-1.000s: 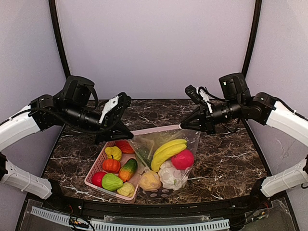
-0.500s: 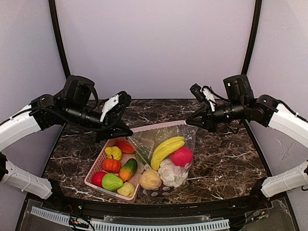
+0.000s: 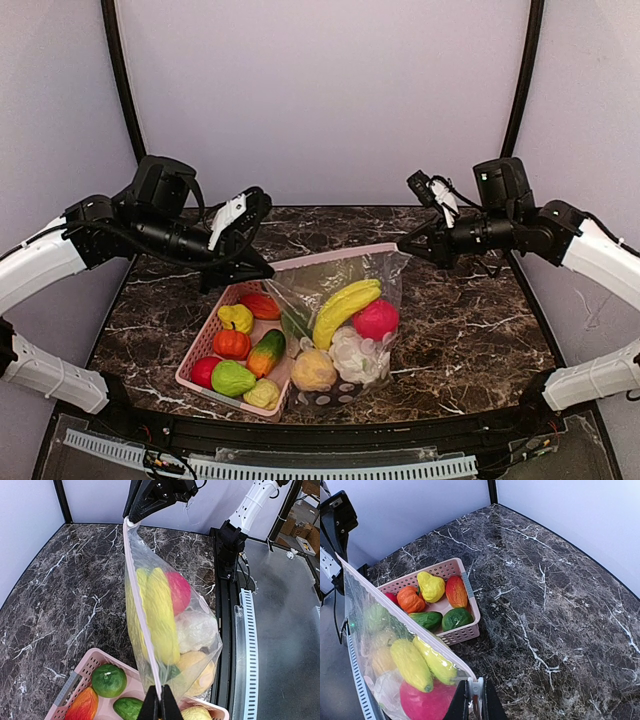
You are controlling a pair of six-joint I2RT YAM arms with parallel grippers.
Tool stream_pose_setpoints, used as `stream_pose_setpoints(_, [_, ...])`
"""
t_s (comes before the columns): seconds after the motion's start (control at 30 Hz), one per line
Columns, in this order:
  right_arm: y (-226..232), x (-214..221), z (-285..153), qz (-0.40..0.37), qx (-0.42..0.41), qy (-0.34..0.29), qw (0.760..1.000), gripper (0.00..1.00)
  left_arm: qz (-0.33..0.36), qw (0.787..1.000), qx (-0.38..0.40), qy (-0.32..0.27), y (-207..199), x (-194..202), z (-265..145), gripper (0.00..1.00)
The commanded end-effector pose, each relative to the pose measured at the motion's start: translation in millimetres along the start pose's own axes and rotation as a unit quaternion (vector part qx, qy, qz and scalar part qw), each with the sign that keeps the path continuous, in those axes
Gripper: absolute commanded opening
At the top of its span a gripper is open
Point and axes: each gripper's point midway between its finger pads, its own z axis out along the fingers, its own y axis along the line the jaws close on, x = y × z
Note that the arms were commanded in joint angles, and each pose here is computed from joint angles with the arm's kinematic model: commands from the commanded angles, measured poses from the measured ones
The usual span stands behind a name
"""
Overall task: Place the food in the zip-top bag and seal the zipper
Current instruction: Zip the zipper on the zipper food storage bag.
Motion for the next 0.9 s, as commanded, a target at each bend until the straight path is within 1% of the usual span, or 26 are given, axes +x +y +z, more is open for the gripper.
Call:
stream_pose_setpoints(0.0, [-29.7, 7.5, -8.1, 0.021, 0.070, 0.004, 0.997, 0.00, -0.013, 1.000, 0.001, 0.008, -2.8, 4.2, -10.2, 0.01])
stream_pose_setpoints(0.5, [-28.6, 8.1, -12.9, 0.026, 0.066, 0.000, 0.997, 0.00, -0.020, 1.000, -0.004, 0.006, 1.1, 5.1, -11.3, 0.01])
stream_pose_setpoints(0.63, [-25.4, 2.9, -15.3, 0.027, 0.060, -0.010, 0.998, 0.00, -0.025, 1.000, -0.009, 0.004, 3.5, 5.5, -9.6, 0.01])
stream_pose_setpoints(0.7, [-27.0, -2.4, -18.4, 0.030, 0.066, -0.019, 0.997, 0.00, -0.030, 0.999, -0.011, 0.001, 4.8, 5.3, -8.4, 0.13])
stream_pose_setpoints(0.73, [-29.6, -5.5, -20.2, 0.037, 0.075, -0.023, 0.996, 0.00, -0.034, 0.999, -0.015, 0.000, 6.3, 5.1, -7.7, 0.30])
stream_pose_setpoints(0.77, [-32.9, -8.2, -21.5, 0.042, 0.085, -0.027, 0.995, 0.00, -0.036, 0.999, -0.018, -0.003, 7.5, 4.4, -7.7, 0.41])
stream_pose_setpoints(0.8, [-37.2, -10.2, -23.2, 0.047, 0.098, -0.028, 0.994, 0.00, -0.041, 0.999, -0.026, -0.005, 10.9, 3.7, -6.9, 0.63])
stream_pose_setpoints(0.83, [-42.8, -12.1, -25.0, 0.053, 0.115, -0.030, 0.992, 0.00, -0.044, 0.999, -0.032, -0.007, 12.8, 3.4, -6.7, 0.71])
stream_pose_setpoints(0.87, [-48.5, -13.2, -26.3, 0.060, 0.131, -0.030, 0.989, 0.00, -0.049, 0.998, -0.044, -0.009, 17.8, 2.6, -6.4, 0.85])
